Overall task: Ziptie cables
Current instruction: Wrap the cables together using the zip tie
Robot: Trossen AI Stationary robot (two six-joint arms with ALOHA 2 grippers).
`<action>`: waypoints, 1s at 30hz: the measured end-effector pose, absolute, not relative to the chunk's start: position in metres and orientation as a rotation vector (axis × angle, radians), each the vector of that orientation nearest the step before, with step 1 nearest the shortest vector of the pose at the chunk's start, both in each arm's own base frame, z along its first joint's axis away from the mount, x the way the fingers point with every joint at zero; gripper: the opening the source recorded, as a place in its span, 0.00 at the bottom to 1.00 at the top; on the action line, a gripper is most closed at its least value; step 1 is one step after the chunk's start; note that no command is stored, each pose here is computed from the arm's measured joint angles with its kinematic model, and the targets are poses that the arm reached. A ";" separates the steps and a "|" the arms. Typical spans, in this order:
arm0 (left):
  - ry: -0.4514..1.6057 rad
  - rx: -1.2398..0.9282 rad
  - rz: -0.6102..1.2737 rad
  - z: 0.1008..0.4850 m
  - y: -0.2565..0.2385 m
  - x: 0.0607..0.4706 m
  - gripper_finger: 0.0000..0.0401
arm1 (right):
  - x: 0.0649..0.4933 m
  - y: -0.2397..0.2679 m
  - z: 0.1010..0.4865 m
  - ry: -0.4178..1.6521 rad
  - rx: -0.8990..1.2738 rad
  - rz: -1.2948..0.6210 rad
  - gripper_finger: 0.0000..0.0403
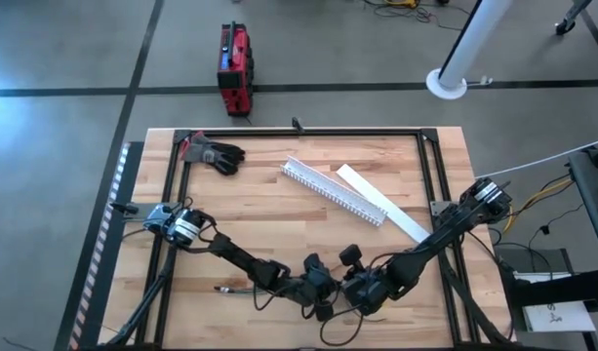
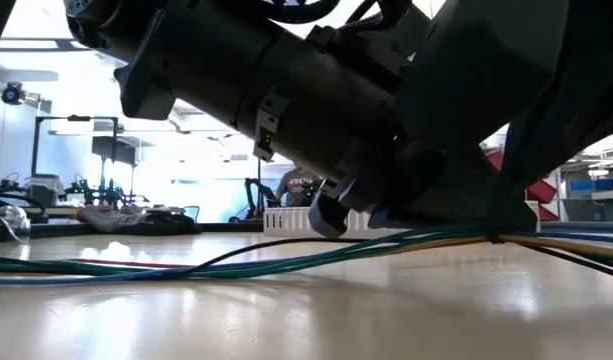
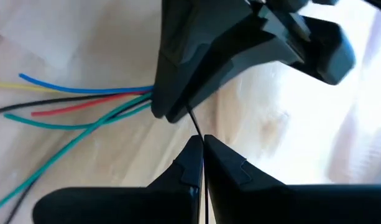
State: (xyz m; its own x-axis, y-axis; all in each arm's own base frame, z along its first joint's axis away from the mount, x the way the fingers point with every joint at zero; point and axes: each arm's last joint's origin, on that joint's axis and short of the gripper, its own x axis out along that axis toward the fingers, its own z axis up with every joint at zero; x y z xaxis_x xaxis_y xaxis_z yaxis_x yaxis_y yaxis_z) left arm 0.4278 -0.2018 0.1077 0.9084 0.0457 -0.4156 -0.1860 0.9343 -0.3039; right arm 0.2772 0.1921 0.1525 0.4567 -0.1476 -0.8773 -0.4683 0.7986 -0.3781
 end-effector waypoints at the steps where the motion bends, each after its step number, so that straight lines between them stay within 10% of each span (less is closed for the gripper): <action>1: 0.415 -0.345 0.124 0.108 -0.202 0.428 0.03 | 0.277 0.193 0.155 1.106 -0.657 0.204 0.00; 17: 0.441 -0.314 0.129 0.099 -0.205 0.425 0.01 | 0.272 0.205 0.176 1.142 -0.665 0.131 0.01; 30: 0.433 -0.217 0.129 0.099 -0.210 0.422 0.01 | 0.288 0.187 0.150 1.089 -0.375 0.201 0.32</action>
